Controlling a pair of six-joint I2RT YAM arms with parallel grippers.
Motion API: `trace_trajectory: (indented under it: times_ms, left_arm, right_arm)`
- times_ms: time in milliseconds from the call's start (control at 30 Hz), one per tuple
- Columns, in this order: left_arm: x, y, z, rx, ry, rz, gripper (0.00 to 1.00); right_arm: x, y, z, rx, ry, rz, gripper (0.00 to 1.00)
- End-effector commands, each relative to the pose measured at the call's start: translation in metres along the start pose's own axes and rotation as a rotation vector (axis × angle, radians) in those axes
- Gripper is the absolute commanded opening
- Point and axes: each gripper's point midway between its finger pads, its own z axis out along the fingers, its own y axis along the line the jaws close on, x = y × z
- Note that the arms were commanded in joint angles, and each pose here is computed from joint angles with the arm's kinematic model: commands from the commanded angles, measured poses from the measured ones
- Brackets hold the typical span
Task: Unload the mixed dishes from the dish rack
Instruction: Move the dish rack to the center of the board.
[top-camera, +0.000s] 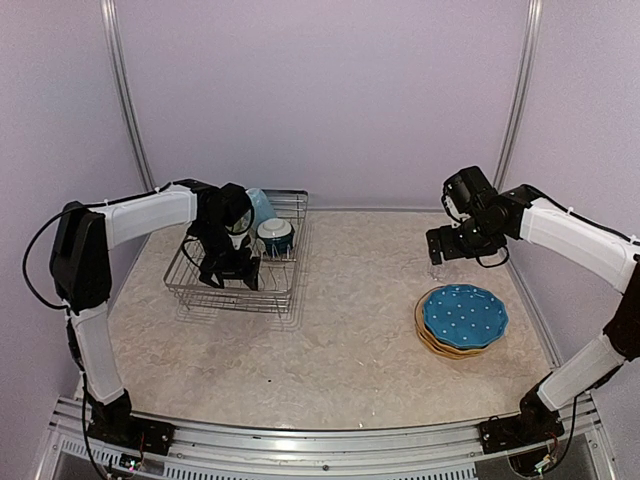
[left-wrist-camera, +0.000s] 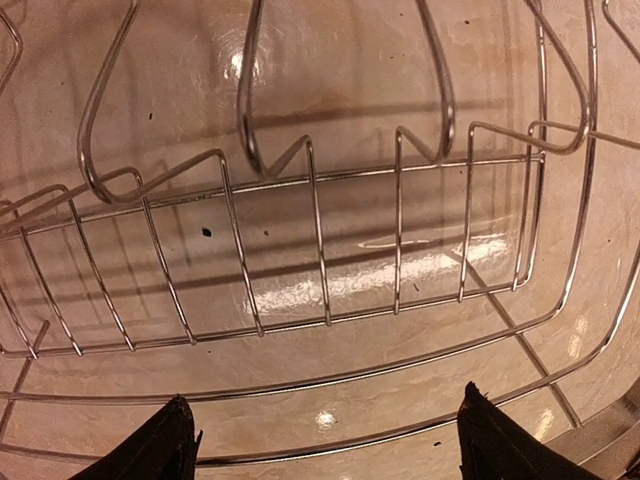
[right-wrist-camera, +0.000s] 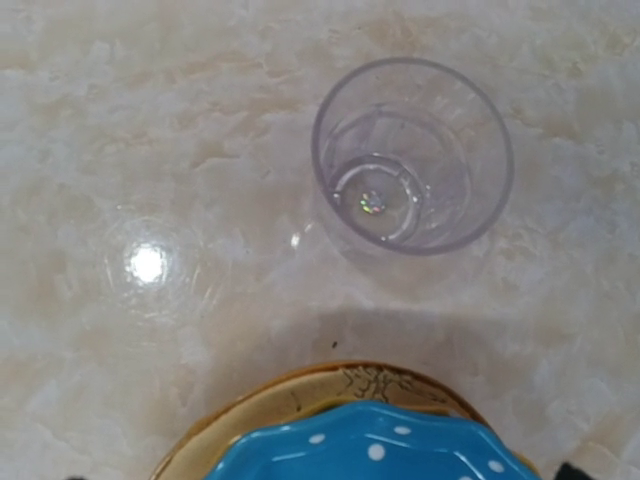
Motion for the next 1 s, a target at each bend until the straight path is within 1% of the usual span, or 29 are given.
trace_trajectory:
  times_ms: [0,500,967]
  left_arm:
    - [0.020,0.004,-0.001,-0.043,0.031,0.012,0.86]
    - [0.059,0.008,-0.004,-0.081,0.072,0.002,0.86]
    - [0.113,0.002,0.000,-0.098,0.130,-0.043,0.86]
  right_arm:
    - [0.001,0.009,0.006,-0.001,0.002,-0.012,0.99]
    - [0.002,0.018,0.012,-0.003,0.015,-0.026,1.00]
    - [0.006,0.021,0.015,-0.002,0.022,-0.033,1.00]
